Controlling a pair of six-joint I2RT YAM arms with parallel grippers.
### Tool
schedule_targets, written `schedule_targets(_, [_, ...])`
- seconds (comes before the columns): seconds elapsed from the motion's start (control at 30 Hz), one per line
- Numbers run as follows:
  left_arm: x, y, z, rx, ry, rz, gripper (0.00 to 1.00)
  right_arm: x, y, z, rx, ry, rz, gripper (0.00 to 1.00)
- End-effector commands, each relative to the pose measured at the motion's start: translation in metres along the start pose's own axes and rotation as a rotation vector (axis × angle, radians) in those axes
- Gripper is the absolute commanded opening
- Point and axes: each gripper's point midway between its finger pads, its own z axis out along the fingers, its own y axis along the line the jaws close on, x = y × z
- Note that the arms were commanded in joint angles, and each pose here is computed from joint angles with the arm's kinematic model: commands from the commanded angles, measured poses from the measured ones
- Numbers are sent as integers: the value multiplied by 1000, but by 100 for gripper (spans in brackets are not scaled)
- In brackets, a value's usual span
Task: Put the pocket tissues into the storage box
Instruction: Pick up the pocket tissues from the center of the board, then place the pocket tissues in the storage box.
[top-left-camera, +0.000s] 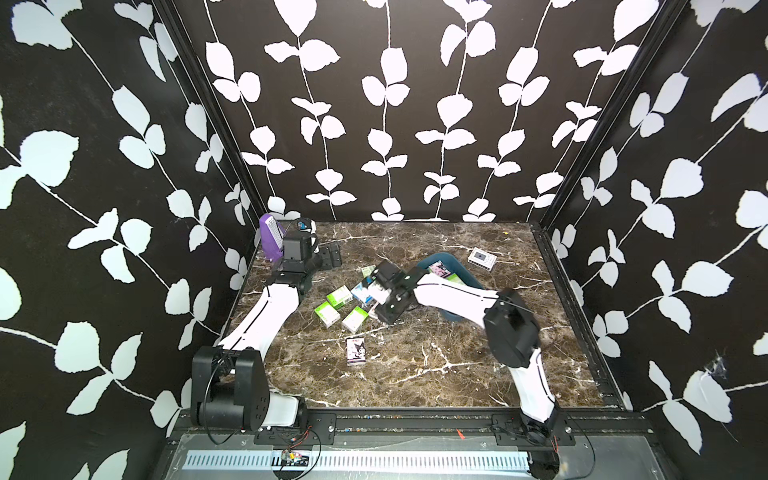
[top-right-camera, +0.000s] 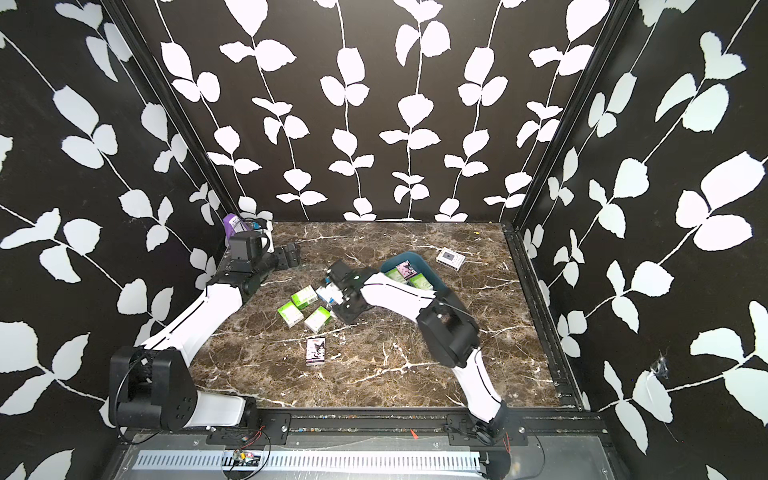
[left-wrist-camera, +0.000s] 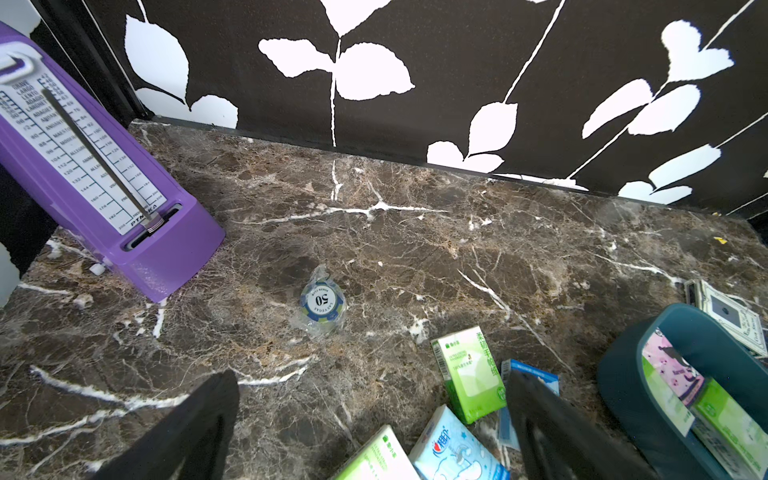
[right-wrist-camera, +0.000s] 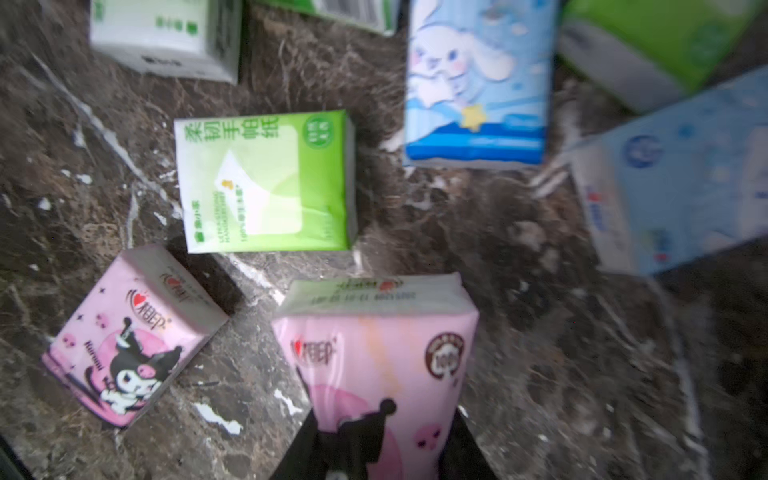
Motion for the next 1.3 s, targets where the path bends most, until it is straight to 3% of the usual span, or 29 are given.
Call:
schedule_targets(0.0, [-23, -6, -10, 28, -57, -28, 99, -20, -31, -38, 15, -145, 76, 31])
schedule_targets(0.27, [-19, -8, -2, 49, -54, -76, 99, 24, -128, -75, 199, -81, 209, 31])
schedule_targets(0.47, [-16, -8, 0, 49, -50, -84, 99, 55, -171, -79, 296, 24, 294, 30])
schedule_targets(0.6, [-15, -8, 0, 49, -49, -76, 99, 69, -173, -67, 296, 91, 301, 30])
schedule_targets(1.27, [-21, -8, -1, 42, -53, -50, 99, 97, -176, -25, 274, 194, 342, 32])
